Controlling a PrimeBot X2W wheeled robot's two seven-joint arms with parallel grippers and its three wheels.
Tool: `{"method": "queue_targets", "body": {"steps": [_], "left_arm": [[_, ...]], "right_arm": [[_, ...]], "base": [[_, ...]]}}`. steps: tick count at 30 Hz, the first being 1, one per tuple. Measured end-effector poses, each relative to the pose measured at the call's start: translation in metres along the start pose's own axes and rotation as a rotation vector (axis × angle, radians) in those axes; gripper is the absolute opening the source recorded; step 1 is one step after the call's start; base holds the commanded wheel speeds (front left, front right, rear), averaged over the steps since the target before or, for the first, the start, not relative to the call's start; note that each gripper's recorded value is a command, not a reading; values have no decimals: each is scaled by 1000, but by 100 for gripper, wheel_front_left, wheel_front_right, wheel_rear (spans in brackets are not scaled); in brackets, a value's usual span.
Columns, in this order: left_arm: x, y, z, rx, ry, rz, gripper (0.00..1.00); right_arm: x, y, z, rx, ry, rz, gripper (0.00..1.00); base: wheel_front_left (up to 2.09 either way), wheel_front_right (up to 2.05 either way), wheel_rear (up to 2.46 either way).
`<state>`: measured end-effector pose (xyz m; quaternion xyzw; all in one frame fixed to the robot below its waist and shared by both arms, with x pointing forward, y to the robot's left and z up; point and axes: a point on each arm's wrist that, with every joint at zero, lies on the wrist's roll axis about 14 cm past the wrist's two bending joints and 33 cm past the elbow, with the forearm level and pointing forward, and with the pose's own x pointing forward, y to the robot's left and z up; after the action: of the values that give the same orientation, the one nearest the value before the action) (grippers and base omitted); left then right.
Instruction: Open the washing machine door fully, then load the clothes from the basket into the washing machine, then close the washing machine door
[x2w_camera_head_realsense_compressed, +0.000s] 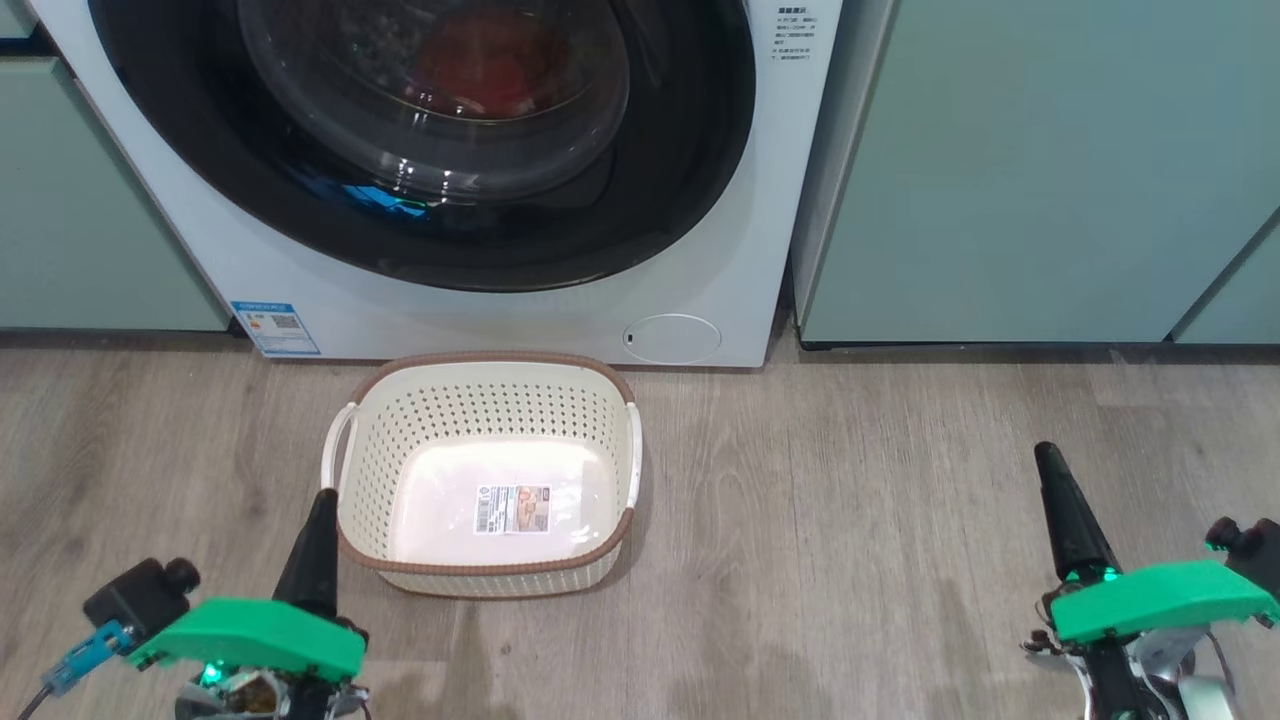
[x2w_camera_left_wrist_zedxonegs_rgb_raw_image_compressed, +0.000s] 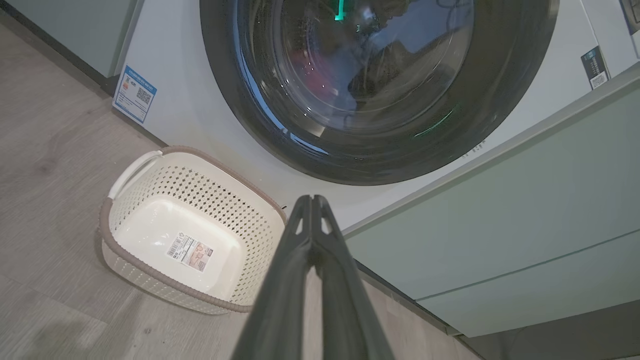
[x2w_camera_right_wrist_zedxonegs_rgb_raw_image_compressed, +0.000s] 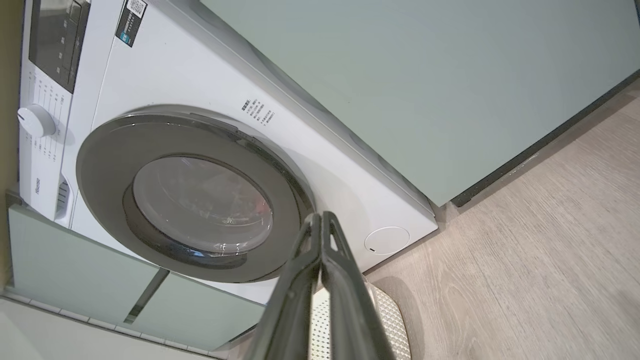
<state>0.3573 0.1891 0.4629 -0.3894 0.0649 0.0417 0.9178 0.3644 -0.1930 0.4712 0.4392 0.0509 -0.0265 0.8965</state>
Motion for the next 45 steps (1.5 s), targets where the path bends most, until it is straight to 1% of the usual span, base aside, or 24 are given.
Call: {"method": "queue_targets", "body": {"steps": [12, 40, 45], "left_arm": [[2, 2, 0, -143, 14, 6, 0], [8, -3, 2, -476, 32, -21, 0], [9, -4, 4, -523, 29, -28, 0]], "right_arm": [[2, 0, 3, 126, -7, 0, 0], [6, -1, 8, 419, -19, 4, 0], [7, 0, 9, 460, -21, 7, 0]], "base": [[0, 0, 0], [0, 0, 0], [0, 0, 0]]}}
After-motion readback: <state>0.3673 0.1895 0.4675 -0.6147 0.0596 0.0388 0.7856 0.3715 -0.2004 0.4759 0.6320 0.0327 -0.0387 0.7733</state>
